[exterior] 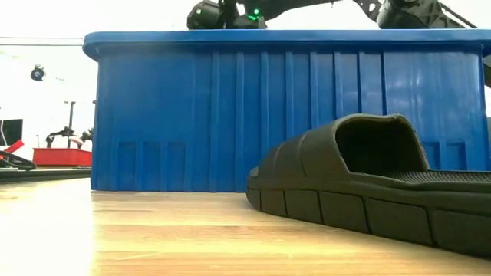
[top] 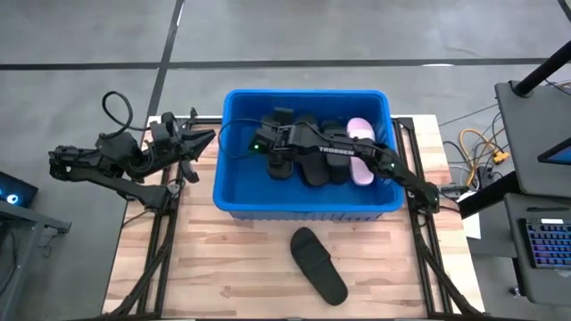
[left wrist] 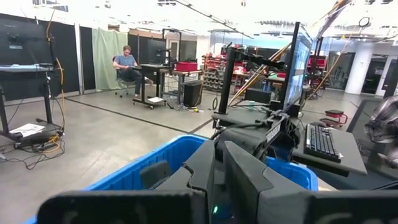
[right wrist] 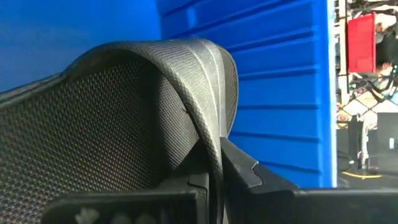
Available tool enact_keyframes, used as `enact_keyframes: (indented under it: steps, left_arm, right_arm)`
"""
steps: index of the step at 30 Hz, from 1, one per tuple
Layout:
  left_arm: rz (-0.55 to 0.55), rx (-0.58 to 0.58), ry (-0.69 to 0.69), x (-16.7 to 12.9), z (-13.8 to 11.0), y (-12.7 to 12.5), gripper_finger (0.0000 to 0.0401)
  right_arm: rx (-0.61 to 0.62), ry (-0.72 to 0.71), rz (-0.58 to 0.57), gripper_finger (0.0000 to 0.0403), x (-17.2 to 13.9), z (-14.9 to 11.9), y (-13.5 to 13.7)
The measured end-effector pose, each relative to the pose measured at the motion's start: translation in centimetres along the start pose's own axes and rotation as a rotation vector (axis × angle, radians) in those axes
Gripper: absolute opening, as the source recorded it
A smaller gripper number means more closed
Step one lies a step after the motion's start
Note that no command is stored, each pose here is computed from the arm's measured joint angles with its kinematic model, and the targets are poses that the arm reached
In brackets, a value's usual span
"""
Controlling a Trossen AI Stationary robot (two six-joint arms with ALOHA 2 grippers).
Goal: Pick and place slides into bin
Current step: Put the black slide into the blue bin
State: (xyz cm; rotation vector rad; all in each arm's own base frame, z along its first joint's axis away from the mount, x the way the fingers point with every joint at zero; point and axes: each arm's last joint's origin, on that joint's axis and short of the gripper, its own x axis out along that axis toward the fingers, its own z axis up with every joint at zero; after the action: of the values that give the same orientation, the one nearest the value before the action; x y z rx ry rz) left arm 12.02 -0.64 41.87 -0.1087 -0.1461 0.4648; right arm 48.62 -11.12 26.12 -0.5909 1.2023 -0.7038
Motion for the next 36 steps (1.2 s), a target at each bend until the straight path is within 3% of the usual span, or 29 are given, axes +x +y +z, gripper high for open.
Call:
enact_keyframes:
  steps: [10,17,21,29,36]
  left_arm:
    - [0.000,-0.002,-0.003,-0.1,0.1,0.1,0.0020]
    - [0.019,-0.002,-0.004,-0.1,0.1,0.1,0.0020]
    - [0.019,-0.002,-0.004,-0.1,0.1,0.1,0.0020]
    - [0.018,0.000,-0.002,-0.1,0.0,0.1,0.0020]
    - [0.018,-0.001,-0.002,-0.1,0.0,0.1,0.0020]
  right_arm:
    - [-0.048,0.006,0.003,0.0012,1.6,0.2,0.5]
    - [0.036,0.003,-0.001,0.0013,1.6,0.1,0.1]
    - [0.145,-0.014,-0.006,0.0013,1.2,0.3,-0.3]
    - [0.203,-0.055,-0.019,0.0013,1.5,0.8,-0.4]
    - [0.136,-0.026,-0.013,0.0013,3.1,0.8,1.0]
